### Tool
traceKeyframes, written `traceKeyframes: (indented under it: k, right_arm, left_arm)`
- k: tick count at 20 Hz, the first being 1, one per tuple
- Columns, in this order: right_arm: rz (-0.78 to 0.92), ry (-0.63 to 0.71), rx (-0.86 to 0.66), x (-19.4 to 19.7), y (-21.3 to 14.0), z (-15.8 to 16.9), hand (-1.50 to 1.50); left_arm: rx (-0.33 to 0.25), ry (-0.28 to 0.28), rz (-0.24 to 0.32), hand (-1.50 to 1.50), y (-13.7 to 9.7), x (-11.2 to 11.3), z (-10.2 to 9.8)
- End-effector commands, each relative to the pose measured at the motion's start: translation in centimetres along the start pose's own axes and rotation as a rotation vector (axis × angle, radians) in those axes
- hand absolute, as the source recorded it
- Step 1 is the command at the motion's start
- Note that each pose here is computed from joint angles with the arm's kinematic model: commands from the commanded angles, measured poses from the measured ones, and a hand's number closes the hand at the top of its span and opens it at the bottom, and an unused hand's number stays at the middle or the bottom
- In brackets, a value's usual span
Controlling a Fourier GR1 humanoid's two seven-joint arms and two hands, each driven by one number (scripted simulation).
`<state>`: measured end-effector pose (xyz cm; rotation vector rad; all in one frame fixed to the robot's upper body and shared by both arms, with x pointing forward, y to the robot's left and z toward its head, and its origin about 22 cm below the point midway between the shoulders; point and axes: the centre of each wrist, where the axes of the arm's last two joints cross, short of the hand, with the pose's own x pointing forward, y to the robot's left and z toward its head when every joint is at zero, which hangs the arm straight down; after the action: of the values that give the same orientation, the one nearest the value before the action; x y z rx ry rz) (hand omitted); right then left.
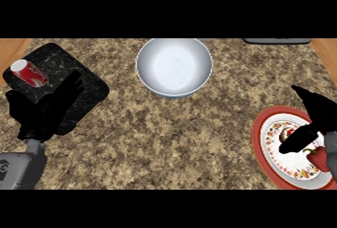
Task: Pick the cupcake from the plate and place it in the bowl
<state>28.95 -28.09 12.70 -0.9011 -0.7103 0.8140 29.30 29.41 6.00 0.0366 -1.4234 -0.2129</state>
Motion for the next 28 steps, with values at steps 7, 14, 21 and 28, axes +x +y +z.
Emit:
traceKeyframes:
  k: [7, 14, 21, 28]
  right_arm:
    - [0.003, 0.077, 0.072, -1.1, 1.9, -4.0, -1.50]
    - [0.023, 0.117, 0.063, -1.3, 1.7, -4.6, -1.50]
    - [0.017, 0.137, 0.098, -3.9, 4.9, -6.8, -1.50]
    - [-0.005, 0.137, 0.106, -4.0, 4.5, -7.9, -1.50]
  left_arm:
    - [-0.018, -0.002, 0.008, 0.00, -1.0, 0.3, 0.6]
    - [-0.021, -0.005, -0.018, 0.00, 1.3, -0.8, 0.6]
    - [-0.005, -0.010, 0.019, 0.00, -0.6, 0.5, 1.3]
    - [0.011, -0.002, 0.000, 0.00, -0.9, -0.1, 0.9]
